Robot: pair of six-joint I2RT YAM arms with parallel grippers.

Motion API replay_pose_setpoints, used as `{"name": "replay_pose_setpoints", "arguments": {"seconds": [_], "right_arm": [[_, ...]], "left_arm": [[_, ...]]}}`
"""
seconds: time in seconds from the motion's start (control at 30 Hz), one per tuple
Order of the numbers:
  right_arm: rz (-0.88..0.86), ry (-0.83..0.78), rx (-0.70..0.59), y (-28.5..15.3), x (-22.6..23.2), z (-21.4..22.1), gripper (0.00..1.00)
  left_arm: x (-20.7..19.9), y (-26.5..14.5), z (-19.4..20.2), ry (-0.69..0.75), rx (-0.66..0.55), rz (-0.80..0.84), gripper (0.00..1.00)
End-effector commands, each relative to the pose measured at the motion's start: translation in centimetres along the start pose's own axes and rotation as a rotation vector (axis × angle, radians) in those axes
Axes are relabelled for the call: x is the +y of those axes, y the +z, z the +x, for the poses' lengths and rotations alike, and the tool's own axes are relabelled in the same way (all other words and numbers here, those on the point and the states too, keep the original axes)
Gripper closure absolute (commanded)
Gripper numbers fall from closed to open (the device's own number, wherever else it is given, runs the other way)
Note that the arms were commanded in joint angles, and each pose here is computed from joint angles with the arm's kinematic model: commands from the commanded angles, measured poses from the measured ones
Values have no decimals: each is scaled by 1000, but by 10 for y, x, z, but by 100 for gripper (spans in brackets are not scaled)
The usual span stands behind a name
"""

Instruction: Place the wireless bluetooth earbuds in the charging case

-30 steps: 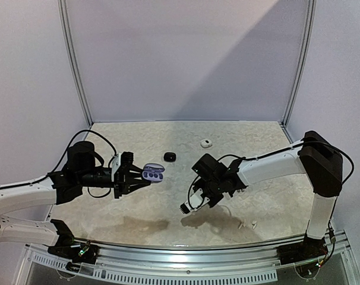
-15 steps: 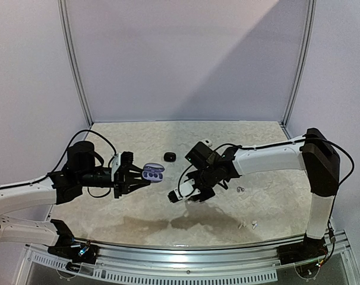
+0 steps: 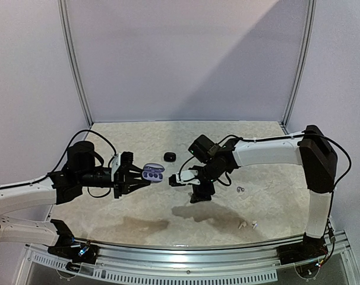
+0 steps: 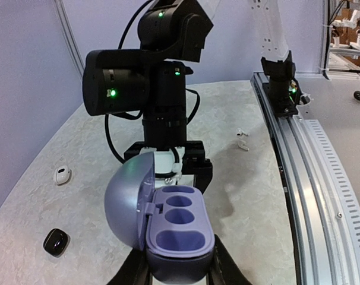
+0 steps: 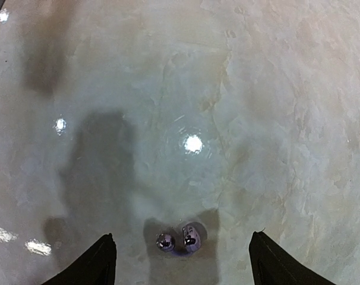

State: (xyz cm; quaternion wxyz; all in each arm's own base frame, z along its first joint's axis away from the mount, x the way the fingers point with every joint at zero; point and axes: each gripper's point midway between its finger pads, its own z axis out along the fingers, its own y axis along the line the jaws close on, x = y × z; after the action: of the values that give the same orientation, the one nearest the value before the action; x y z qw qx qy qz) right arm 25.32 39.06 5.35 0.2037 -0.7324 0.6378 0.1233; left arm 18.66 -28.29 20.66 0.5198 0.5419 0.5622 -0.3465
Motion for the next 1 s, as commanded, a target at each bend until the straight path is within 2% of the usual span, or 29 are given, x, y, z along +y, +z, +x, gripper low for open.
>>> {"name": "replay_pose_setpoints", "arguments": {"seconds": [0.0, 0.3, 0.43, 0.53, 0.83, 0.97], "right_arm": [[-86, 57, 32, 18, 7, 11, 23], [-92, 64, 84, 34, 6, 24, 30], [-79, 81, 100, 36, 5, 30, 39], [-68, 104, 116, 38, 2, 33, 52], [-5, 191, 130, 31, -5, 40, 67], [40, 323, 114, 24, -10, 37, 72]], "left_arm": [[3, -4, -8, 16, -8, -8, 100], [2, -5, -8, 21, -10, -9, 100], [2, -5, -8, 17, -9, -9, 100], [2, -6, -9, 21, -12, -10, 100], [2, -6, -8, 24, -13, -10, 100], [2, -7, -7, 28, -11, -14, 100]]}}
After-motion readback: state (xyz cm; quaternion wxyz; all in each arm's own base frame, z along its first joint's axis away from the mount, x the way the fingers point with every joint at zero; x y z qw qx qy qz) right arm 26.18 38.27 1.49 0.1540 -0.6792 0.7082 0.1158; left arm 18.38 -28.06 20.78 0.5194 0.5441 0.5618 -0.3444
